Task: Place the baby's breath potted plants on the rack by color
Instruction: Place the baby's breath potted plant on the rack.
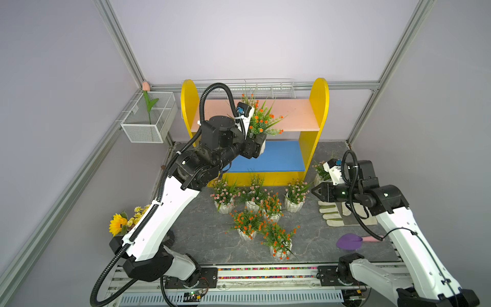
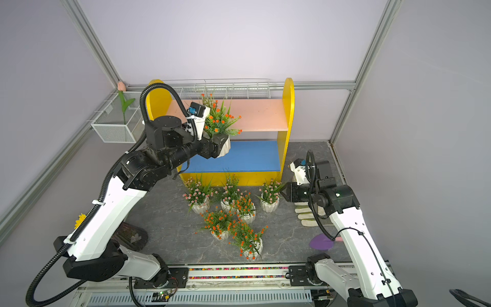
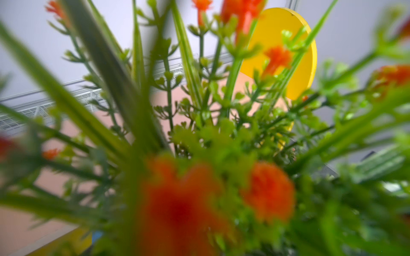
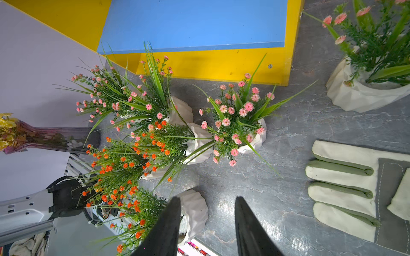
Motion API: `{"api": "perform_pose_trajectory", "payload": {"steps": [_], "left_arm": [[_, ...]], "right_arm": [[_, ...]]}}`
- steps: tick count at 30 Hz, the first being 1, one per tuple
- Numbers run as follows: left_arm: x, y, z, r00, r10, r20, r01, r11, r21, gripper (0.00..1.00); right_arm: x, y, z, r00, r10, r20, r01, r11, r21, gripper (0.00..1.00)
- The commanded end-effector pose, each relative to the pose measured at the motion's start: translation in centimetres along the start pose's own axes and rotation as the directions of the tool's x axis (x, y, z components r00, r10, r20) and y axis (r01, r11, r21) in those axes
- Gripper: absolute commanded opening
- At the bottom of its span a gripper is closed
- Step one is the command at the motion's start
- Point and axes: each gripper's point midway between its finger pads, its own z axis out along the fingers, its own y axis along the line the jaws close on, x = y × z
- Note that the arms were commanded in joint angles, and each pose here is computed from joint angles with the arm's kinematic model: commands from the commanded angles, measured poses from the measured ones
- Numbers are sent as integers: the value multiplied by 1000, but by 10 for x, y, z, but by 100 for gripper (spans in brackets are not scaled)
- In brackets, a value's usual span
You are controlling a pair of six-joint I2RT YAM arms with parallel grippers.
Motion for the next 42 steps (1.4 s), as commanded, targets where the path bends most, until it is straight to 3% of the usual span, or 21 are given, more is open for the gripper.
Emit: {"api": "perform_pose_trajectory", "payload": {"steps": [1,14,31,42], "left_arm": [[-42,16,-19,992,-36,119,39,999,-23,0],[-69,71,2,986,-34,164,77,962,-262,0],[-64,156,14,974,-134,180,194,904,-380,0],[-53,180,22,977,-134,165,197,864,-464,0]], "right_arm": [[3,1,-2,1000,1,8,-1,1000,-14,43],[6,3,1,1000,2,24,-1,999,-37,43],[12,0,1,1000,-2,26,3,1000,-28,43],[11,0,2,1000,2,29,-1,999,-33,43]]}}
